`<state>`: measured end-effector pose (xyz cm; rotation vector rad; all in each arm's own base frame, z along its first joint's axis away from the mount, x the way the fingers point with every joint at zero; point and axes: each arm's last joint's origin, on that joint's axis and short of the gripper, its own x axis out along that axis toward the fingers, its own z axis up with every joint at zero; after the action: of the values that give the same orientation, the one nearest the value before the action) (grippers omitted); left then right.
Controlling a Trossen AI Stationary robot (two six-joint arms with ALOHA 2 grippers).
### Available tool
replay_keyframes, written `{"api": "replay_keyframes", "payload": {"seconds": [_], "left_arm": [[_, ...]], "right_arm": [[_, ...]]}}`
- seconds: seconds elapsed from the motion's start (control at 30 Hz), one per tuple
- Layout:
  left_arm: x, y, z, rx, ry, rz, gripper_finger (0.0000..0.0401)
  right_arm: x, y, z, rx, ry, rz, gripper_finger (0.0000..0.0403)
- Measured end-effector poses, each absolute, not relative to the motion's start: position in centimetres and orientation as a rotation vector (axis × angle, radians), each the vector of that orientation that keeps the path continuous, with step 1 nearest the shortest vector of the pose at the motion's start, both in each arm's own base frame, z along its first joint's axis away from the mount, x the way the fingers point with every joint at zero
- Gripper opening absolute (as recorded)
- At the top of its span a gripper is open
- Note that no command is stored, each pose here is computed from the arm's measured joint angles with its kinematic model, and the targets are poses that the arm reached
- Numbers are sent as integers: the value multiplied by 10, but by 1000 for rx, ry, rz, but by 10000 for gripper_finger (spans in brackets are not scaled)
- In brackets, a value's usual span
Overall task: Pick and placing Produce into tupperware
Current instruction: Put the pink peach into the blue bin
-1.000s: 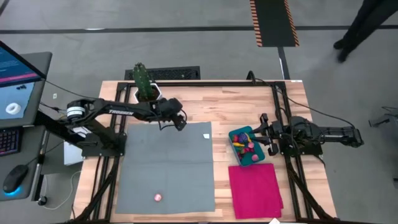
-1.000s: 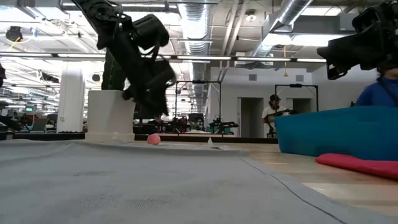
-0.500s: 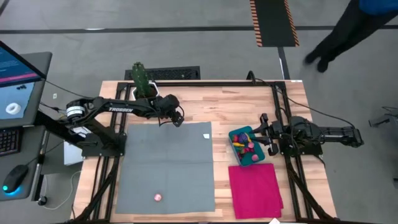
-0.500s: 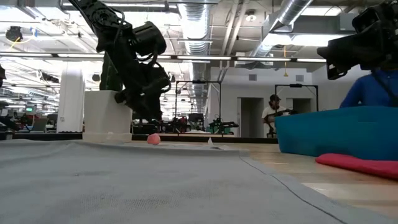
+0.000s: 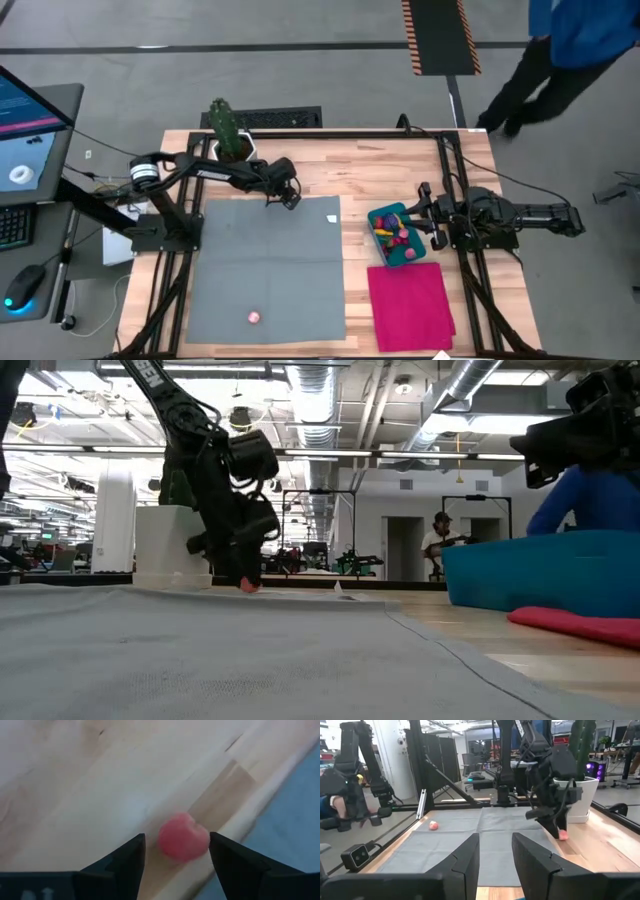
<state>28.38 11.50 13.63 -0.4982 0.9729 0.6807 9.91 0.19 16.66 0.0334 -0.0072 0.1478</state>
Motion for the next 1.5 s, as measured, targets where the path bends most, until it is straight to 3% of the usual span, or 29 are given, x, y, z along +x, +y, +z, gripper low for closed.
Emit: {"api": "replay_keyframes", "payload": {"seconds": [0.33,0.73,1.13,1.5], "left_arm": [[289,117,132,-477,980,671,205],[294,116,134,-482,946,610,114],[303,105,148,-487,867,484,139],[318,59,202,-397,584,235,125]], "right_arm": [[99,2,167,33,-7,148,139],[99,2,167,33,-7,148,138],[99,2,167,33,-7,148,137],[99,2,167,33,-7,148,137]]}}
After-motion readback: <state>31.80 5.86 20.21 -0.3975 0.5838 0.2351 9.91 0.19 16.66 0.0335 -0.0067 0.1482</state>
